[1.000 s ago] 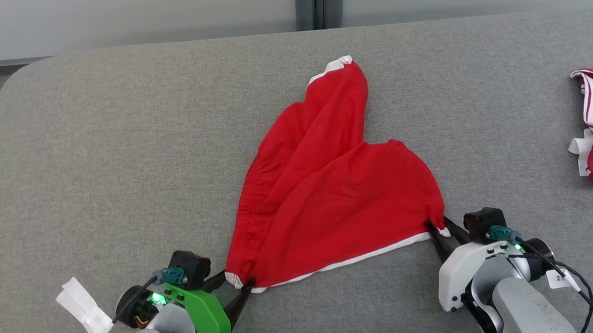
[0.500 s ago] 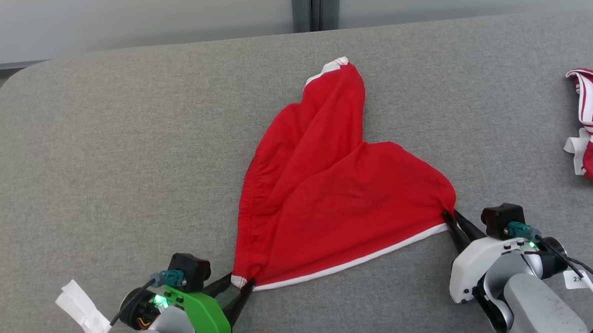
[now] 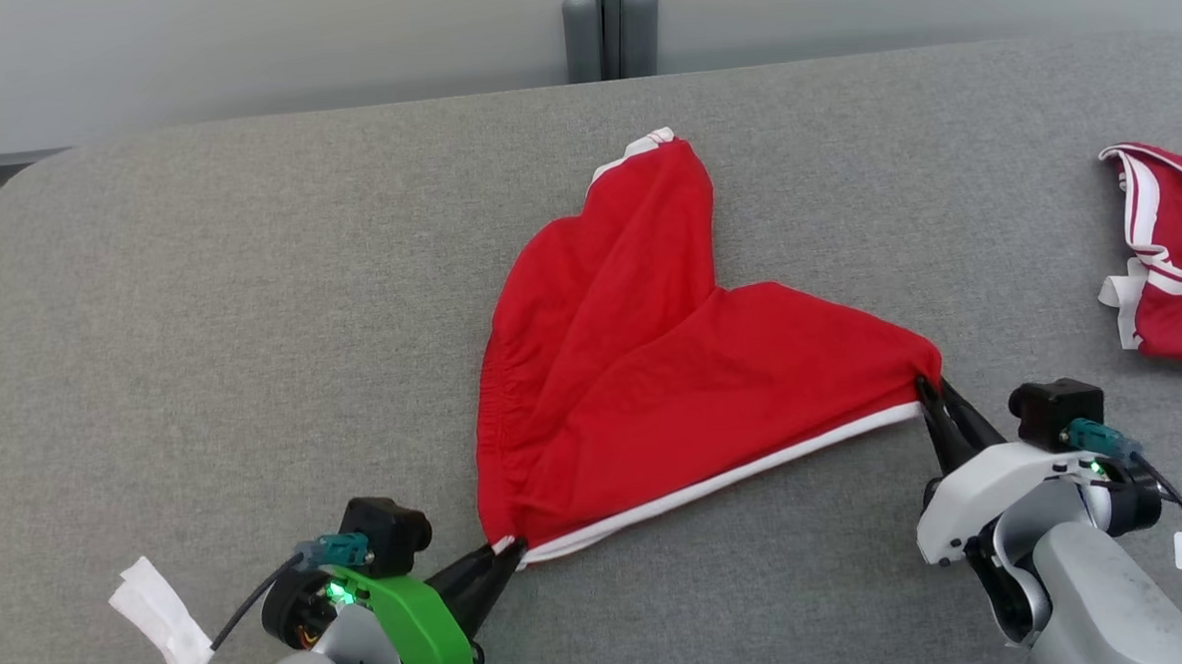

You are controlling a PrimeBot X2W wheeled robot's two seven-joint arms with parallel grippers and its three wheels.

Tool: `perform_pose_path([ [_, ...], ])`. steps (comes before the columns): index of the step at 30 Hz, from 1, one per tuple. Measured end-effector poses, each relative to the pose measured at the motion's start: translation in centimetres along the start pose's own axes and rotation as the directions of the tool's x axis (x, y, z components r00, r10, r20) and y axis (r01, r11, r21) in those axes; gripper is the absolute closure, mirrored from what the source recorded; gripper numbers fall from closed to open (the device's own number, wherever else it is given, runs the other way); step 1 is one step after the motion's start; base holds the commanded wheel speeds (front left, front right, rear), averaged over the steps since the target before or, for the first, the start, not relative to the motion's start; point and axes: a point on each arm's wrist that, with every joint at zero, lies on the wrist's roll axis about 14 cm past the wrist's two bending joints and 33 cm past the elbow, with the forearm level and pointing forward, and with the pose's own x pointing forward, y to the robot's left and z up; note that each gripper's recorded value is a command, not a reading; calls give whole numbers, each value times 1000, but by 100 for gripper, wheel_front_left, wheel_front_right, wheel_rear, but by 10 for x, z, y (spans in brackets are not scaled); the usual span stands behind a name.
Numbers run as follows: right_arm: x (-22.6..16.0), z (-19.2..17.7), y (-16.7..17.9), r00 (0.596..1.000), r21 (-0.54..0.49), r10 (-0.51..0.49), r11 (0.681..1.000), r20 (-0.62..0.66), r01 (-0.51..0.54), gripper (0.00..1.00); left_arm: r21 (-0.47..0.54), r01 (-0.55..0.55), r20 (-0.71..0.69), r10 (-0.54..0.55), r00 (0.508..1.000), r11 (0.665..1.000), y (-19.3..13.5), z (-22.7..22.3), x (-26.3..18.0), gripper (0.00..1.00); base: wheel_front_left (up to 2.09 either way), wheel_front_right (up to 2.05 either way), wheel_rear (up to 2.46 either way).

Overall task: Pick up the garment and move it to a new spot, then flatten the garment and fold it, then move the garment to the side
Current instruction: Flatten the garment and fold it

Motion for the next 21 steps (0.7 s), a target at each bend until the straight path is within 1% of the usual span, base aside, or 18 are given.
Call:
perform_pose_path([
  [4, -8, 37, -5, 993, 118, -14, 993, 117, 0, 100, -44, 86, 143, -79, 987, 995, -23, 44, -8, 100, 0, 0, 0],
  [7, -22, 81, -16, 970, 207, -27, 978, 242, -24, 100, -46, 200, 267, -181, 947, 979, -54, 86, -23, 100, 0, 0, 0],
  [9, -39, 119, -24, 935, 254, -36, 965, 352, -58, 100, -9, 276, 340, -257, 905, 961, -76, 116, -41, 100, 0, 0, 0],
  [11, -60, 157, -30, 891, 279, -41, 955, 453, -98, 100, 29, 348, 402, -330, 854, 937, -98, 142, -61, 100, 0, 0, 0],
  [14, -99, 209, -33, 808, 273, -31, 948, 589, -163, 100, 108, 461, 451, -456, 767, 881, -137, 171, -94, 100, 0, 0, 0],
  [17, -142, 255, -30, 714, 234, -5, 947, 700, -222, 100, 198, 579, 472, -595, 651, 791, -182, 193, -130, 100, 0, 0, 0],
  [18, -152, 264, -28, 694, 218, 2, 949, 720, -228, 100, 218, 603, 474, -624, 621, 767, -191, 199, -139, 100, 0, 0, 0],
  [19, -163, 273, -27, 674, 200, 10, 952, 738, -234, 100, 243, 632, 473, -658, 586, 736, -202, 204, -149, 100, 0, 0, 0],
  [21, -176, 283, -22, 656, 181, 29, 951, 754, -250, 100, 263, 675, 472, -702, 532, 689, -215, 213, -162, 100, 0, 0, 0],
])
